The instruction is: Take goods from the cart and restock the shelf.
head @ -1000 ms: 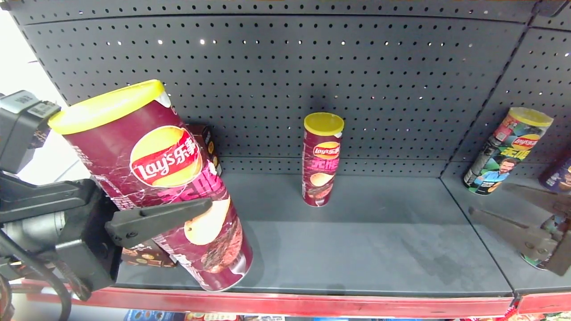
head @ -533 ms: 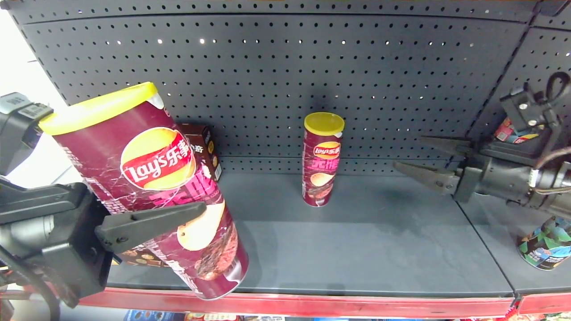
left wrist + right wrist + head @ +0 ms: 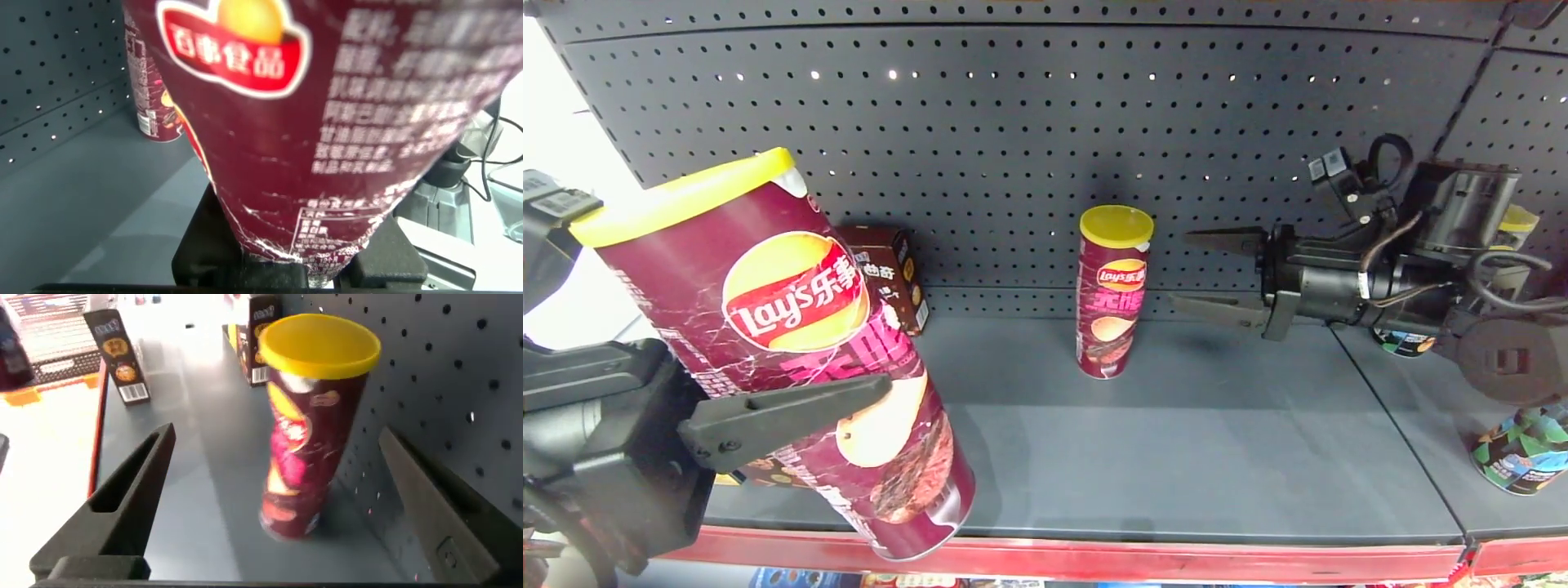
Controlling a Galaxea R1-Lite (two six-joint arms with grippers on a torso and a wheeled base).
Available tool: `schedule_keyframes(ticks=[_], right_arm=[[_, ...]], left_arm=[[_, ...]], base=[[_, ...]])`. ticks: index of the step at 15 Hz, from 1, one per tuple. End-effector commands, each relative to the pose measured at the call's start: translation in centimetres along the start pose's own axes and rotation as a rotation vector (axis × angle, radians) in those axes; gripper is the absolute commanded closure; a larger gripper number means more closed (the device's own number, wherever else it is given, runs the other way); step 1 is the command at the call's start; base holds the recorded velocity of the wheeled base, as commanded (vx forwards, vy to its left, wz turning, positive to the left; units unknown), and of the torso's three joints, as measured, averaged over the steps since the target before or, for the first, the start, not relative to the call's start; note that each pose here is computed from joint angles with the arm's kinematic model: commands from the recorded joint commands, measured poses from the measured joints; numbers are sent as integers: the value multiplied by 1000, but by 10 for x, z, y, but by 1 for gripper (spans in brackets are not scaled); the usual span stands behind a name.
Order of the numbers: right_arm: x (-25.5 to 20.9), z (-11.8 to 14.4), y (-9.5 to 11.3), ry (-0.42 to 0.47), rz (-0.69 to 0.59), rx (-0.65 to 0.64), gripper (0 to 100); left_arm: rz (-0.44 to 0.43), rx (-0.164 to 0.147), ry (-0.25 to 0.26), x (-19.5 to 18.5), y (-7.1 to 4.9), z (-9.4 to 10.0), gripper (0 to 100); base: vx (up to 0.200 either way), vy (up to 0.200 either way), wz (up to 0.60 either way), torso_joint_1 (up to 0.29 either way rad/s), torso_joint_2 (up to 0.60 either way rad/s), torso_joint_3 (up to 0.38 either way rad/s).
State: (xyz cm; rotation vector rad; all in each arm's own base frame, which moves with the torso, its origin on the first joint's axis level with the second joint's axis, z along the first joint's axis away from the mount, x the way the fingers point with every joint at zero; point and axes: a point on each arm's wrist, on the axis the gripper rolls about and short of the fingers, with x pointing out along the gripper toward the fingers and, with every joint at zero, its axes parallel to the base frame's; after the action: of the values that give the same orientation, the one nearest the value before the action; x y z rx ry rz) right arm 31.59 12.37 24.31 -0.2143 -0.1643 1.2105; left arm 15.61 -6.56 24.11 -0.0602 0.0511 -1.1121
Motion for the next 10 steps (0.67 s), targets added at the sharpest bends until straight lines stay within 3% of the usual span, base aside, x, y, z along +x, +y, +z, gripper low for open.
schedule_keyframes(ticks=[1,10], right_arm=[[14,-20,-19,13,17,14,0],[46,-62,-43,22,96,56,0]], left_arm=[[1,1,-2,0,0,0,100],[-8,-5,2,0,0,-1,100]], base=[[0,0,0,0,0,0],[0,0,0,0,0,0]])
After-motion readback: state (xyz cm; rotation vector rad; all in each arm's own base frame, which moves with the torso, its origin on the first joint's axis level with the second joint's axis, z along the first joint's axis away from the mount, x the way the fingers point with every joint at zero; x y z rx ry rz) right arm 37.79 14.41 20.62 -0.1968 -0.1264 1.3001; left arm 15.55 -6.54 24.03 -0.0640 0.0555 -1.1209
